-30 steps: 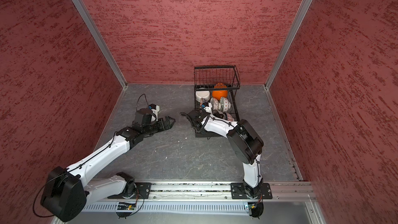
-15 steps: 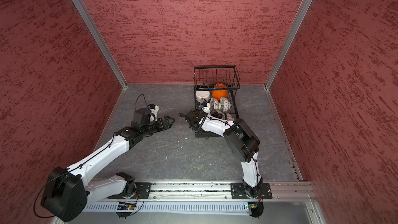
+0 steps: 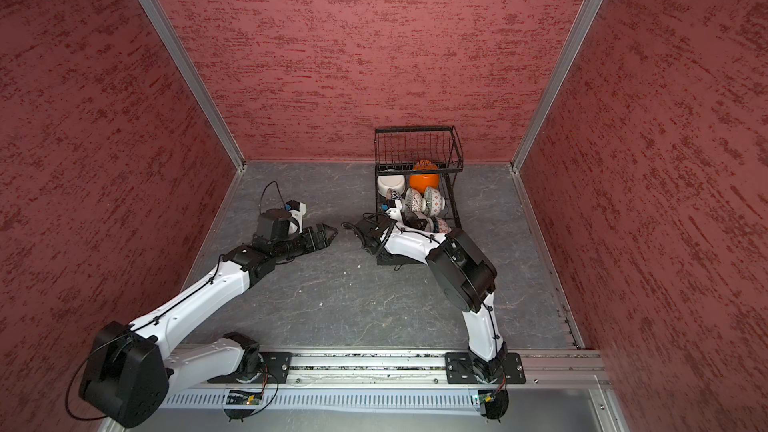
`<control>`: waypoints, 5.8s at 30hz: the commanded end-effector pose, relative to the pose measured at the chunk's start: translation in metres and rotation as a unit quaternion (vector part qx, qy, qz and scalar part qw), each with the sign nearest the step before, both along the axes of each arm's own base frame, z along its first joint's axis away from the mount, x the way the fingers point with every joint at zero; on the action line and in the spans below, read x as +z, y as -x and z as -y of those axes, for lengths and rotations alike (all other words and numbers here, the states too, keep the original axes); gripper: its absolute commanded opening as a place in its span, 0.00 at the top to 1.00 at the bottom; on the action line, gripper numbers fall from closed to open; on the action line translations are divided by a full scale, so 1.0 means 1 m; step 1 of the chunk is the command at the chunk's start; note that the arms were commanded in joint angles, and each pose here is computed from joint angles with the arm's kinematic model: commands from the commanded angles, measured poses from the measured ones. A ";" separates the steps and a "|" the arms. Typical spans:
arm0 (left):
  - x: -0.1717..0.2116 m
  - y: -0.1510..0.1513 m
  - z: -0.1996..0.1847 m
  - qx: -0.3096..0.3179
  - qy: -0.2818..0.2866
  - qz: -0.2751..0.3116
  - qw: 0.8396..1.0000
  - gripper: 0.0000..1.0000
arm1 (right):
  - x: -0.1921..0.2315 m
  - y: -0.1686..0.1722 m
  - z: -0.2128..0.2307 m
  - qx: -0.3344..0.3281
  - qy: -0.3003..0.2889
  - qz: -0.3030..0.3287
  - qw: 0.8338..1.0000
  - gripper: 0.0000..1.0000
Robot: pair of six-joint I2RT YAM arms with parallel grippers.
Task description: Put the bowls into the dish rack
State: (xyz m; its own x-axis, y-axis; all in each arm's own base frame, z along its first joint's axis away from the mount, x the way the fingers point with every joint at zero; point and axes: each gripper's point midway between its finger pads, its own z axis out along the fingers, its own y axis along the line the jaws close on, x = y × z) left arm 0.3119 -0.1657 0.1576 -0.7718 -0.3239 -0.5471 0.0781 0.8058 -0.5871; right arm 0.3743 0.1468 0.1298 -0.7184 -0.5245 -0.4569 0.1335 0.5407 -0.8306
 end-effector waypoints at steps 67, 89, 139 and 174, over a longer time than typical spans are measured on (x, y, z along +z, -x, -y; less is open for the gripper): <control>-0.016 -0.008 -0.007 -0.004 0.006 -0.013 1.000 0.00 | -0.002 -0.005 0.001 0.022 0.019 0.014 0.999 1.00; -0.016 -0.010 -0.007 -0.006 0.004 -0.014 1.000 0.00 | -0.053 0.021 -0.032 0.017 -0.103 -0.080 0.991 0.99; -0.008 0.002 -0.022 0.009 0.003 -0.006 1.000 0.00 | 0.002 0.015 -0.054 -0.006 -0.234 -0.034 0.972 0.01; 0.014 0.003 -0.198 0.314 -0.152 0.008 0.937 0.00 | 0.065 0.013 0.194 -0.168 -0.417 0.194 0.872 0.01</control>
State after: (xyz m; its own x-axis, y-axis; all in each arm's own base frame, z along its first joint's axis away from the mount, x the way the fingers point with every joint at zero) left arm 0.3136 0.0072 0.1701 -0.5336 -0.5338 -0.6560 -0.3816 0.8442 -0.3766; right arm 0.3505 -0.0402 0.1878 -0.5446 0.2705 -0.7939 0.5784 0.8066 -0.1219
